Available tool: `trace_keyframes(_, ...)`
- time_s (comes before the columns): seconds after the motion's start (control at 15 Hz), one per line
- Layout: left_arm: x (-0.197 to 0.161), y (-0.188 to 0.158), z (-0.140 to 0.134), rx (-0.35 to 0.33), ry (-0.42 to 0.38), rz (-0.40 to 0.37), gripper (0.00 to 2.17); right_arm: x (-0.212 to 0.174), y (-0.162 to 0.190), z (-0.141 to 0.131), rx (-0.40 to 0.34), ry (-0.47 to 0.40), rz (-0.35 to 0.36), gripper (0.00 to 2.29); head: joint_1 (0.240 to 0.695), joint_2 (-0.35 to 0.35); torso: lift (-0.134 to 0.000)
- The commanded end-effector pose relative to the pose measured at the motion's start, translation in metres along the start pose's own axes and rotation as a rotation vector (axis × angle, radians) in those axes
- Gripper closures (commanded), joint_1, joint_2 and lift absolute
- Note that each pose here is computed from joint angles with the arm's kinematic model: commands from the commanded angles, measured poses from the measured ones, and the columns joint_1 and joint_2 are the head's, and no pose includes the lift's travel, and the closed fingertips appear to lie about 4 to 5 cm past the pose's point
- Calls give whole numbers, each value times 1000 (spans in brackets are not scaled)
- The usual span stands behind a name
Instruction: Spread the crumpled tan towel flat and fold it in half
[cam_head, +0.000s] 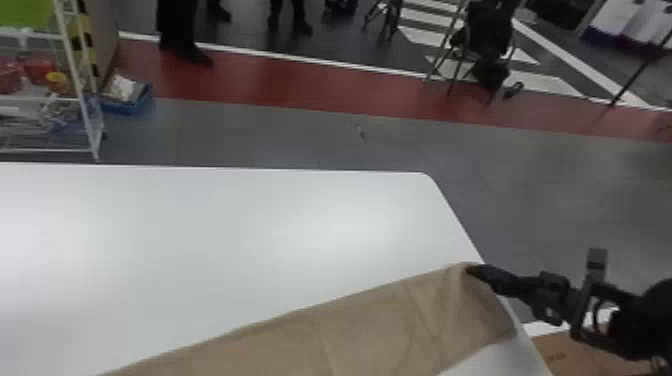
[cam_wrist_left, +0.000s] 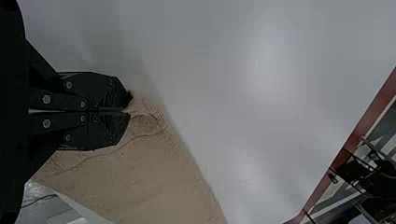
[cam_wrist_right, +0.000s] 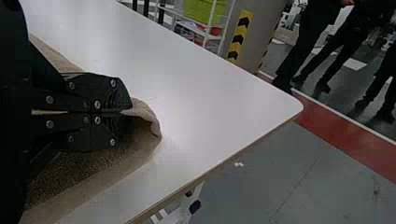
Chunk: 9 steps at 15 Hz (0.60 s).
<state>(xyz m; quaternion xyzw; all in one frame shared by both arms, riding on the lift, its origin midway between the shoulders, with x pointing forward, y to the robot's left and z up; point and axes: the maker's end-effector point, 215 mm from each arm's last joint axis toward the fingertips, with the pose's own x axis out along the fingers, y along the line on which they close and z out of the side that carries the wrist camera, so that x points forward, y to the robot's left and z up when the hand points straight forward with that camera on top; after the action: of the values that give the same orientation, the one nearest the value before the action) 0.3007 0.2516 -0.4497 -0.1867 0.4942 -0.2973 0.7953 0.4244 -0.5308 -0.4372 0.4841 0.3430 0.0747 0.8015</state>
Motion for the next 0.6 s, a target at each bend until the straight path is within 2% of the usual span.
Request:
trace_keyframes(0.0,-1,3,0,2,-1,6,1659,-8,-9,-6,9,2,-12,1325,695,-350,-123)
trace_keyframes(0.27,1,4,4,13,-5,14,1659,-19,-31,-13,-20,0,-61,1315,695,-350,-123)
trace_keyframes(0.53,-3,8,4,14,-3,26,1659,-23,-34,-17,-41,8,-76,1301,695,-350,-123)
